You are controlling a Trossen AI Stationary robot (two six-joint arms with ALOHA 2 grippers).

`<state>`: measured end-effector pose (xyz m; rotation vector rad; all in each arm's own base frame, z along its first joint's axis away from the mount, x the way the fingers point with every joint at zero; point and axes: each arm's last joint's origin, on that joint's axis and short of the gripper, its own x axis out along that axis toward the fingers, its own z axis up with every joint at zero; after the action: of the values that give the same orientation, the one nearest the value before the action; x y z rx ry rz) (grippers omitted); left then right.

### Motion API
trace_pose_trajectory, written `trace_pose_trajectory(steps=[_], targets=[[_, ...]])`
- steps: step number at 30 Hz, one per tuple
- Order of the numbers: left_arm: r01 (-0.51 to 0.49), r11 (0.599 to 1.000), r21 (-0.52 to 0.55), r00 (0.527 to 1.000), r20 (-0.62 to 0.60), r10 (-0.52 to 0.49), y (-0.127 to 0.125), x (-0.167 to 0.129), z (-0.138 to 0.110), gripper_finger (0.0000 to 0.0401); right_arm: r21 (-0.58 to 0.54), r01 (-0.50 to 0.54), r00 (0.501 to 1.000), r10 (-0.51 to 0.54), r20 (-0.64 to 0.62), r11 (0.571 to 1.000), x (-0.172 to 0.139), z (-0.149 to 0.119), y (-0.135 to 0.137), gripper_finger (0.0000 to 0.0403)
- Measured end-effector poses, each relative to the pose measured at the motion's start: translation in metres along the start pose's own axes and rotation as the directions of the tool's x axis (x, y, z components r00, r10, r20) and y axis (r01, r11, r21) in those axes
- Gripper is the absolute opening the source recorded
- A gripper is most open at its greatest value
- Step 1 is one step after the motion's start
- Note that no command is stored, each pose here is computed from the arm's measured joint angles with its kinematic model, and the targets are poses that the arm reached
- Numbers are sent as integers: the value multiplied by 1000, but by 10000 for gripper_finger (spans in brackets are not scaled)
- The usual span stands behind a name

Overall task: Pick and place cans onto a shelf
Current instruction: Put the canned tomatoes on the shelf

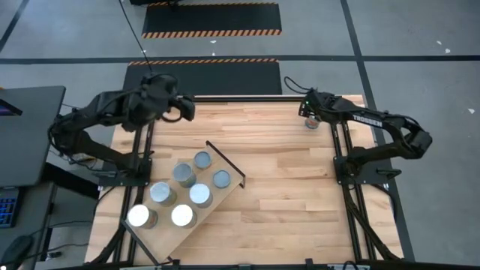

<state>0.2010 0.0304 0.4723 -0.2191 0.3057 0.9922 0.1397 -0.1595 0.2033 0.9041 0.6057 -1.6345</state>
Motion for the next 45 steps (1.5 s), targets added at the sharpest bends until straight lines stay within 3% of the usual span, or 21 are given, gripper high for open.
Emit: trace_pose_trajectory(steps=[5,8,13,20,23,26,30,35,38,42,45], targets=[[-59,991,119,998,1,59,9,9,4,347,39,-14,1000,15,-28,999,8,-2,7,363],[-39,986,163,999,-24,44,13,14,5,347,48,-31,999,32,-23,998,9,-2,9,363],[77,974,212,994,-90,-59,21,19,7,347,51,-39,999,40,-16,998,9,-1,10,350],[287,923,256,952,-179,-247,22,27,9,347,40,-86,996,87,-34,996,8,-2,14,323],[329,906,268,942,-159,-295,21,29,12,347,-69,-160,986,156,-59,985,-3,-6,24,323],[378,890,255,925,-140,-353,19,28,15,347,-253,-235,972,224,-71,938,-24,-5,38,323],[489,842,229,873,-119,-474,13,26,20,347,-519,-288,957,267,-116,805,-60,-10,52,323],[646,729,225,756,-64,-651,-3,14,25,347,-749,-381,911,361,-201,543,-113,-24,67,323],[712,662,232,687,-40,-725,-15,2,25,347,-814,-466,845,447,-294,346,-146,-40,73,323],[795,578,186,588,0,-809,-33,-18,25,347,-826,-557,751,480,-453,93,-178,-72,69,323],[824,544,154,546,36,-837,-49,-32,22,347,-797,-601,699,449,-557,-53,-196,-100,60,325]])
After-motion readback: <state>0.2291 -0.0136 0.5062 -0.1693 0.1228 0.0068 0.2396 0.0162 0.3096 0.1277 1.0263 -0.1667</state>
